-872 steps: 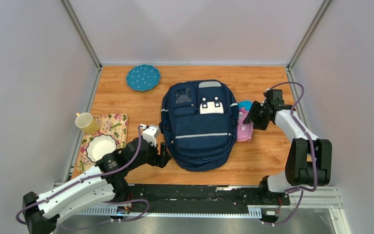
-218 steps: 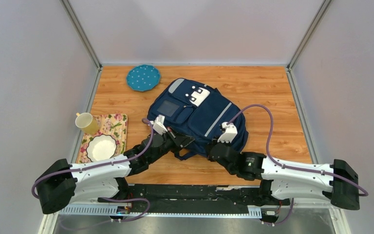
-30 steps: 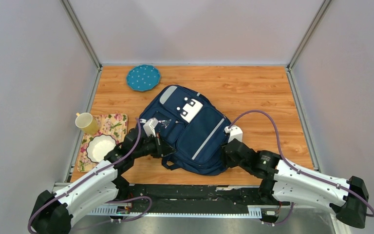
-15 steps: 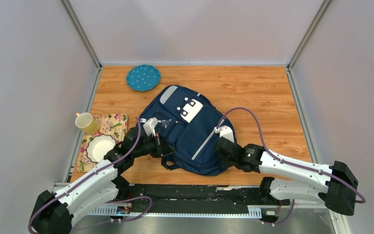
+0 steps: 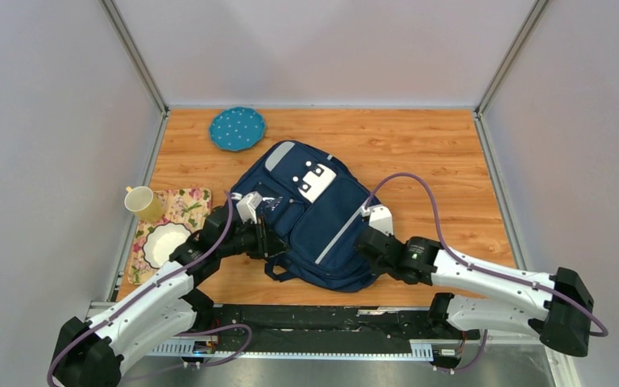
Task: Pack the student bag
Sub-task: Zip the student bag at the center of the board.
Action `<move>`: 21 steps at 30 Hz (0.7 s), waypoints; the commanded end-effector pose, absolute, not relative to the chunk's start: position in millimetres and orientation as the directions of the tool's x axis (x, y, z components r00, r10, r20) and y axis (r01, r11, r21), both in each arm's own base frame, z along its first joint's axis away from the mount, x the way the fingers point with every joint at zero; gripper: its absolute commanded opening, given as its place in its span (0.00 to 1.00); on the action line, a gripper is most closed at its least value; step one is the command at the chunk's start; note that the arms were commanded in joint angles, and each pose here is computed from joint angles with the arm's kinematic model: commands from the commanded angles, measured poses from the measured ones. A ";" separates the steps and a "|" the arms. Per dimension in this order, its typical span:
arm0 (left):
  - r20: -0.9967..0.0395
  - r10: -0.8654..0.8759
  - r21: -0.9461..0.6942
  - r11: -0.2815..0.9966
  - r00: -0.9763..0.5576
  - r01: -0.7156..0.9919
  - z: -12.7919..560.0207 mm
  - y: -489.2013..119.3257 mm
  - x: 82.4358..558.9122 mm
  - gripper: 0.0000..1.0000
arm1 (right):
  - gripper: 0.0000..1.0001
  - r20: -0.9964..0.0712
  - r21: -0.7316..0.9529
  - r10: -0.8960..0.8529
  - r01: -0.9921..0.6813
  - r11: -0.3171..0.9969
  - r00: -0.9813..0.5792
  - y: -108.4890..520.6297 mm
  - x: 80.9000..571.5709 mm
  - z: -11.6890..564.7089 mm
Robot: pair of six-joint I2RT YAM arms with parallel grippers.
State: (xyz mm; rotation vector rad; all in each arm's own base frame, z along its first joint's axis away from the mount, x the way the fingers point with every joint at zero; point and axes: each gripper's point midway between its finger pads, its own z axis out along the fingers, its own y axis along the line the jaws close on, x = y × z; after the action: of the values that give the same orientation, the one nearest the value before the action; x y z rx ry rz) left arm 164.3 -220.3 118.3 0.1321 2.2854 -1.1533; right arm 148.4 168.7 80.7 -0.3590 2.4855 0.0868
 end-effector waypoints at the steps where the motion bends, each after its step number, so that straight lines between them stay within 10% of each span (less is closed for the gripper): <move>1: -0.605 -0.050 -0.625 0.647 -0.795 0.436 132.2 -214.8 163.7 0.47 | 0.00 -0.654 0.031 -0.132 -0.201 0.979 -0.745 160.1 153.8 102.5; 3: -0.602 -0.044 -0.621 0.653 -0.797 0.433 135.9 -212.5 161.2 0.70 | 0.00 -0.656 0.087 -0.104 -0.211 0.974 -0.748 167.9 151.2 102.1; 13: -0.375 -0.521 -0.867 0.489 -0.766 0.092 135.0 -193.2 152.9 0.72 | 0.00 -0.648 0.124 -0.085 -0.215 0.969 -0.757 174.5 149.0 96.9; 21: -0.324 -0.577 -0.876 0.483 -0.750 0.006 121.6 -196.7 152.0 0.73 | 0.00 -0.653 0.131 -0.090 -0.230 0.964 -0.752 178.9 150.1 96.5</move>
State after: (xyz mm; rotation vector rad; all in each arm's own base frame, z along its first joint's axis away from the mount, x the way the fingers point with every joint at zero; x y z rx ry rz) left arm 143.4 -191.6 117.3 -0.3467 2.1568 -1.2496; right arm 145.4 171.2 92.2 -0.2457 2.4483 0.2232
